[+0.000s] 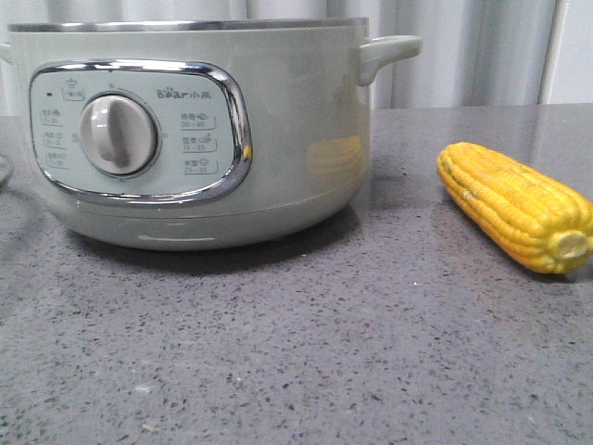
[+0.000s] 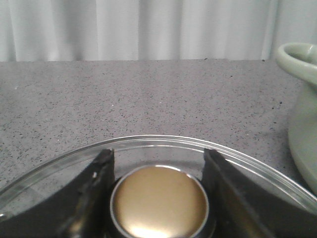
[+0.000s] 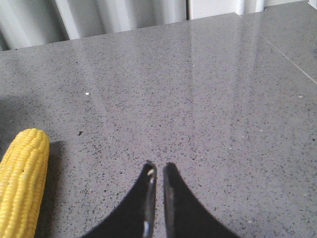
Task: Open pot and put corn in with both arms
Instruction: 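Lift the glass lid off and set it on the table beside the pot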
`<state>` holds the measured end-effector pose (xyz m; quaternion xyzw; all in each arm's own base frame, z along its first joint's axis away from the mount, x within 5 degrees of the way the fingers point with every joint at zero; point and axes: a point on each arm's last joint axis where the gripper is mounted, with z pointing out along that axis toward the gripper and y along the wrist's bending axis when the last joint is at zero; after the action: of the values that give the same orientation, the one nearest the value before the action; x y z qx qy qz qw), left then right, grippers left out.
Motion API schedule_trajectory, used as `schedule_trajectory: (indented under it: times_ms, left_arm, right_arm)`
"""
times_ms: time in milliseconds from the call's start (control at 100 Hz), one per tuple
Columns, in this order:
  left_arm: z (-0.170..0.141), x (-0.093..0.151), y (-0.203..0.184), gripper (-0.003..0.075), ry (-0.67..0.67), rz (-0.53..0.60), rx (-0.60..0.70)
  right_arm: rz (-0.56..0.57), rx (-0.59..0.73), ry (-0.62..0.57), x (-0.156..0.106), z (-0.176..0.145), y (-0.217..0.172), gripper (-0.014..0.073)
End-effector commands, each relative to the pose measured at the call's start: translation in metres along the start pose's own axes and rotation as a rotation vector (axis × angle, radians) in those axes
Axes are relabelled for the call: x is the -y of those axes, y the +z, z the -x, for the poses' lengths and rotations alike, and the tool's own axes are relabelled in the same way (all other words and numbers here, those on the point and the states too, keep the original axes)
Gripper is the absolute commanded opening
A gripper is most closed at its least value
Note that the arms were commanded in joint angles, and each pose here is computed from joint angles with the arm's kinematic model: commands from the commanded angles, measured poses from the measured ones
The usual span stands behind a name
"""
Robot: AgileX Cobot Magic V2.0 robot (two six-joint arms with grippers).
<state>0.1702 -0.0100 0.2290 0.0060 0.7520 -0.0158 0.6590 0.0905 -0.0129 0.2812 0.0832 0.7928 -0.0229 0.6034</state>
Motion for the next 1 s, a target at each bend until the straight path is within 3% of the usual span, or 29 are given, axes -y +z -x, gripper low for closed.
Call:
schedule_trajectory:
  times_ms: [0,550,640,810,990]
  left_arm:
    - [0.025,0.0,0.005,-0.002,-0.002,0.01,0.206]
    - [-0.005,0.001,0.03,-0.001,-0.003,0.01,0.037]
    - [-0.007,0.003,0.031,0.0061,-0.019,-0.01,0.03]
    - [-0.007,0.008,0.031,0.0295,-0.01,-0.063,0.026]
    - [-0.007,0.008,0.031,0.0383,-0.01,-0.063,0.028]
  right_arm:
    - [0.004,0.084,-0.006,-0.001,0.014,0.0,-0.0046]
    - [0.004,0.084,-0.006,-0.001,0.014,0.0,-0.0046]
    - [0.004,0.084,-0.006,-0.001,0.014,0.0,-0.0046]
    - [0.004,0.084,-0.006,-0.001,0.014,0.0,-0.0046]
    - [0.001,0.061,-0.005,-0.001,0.012,0.0,-0.0046]
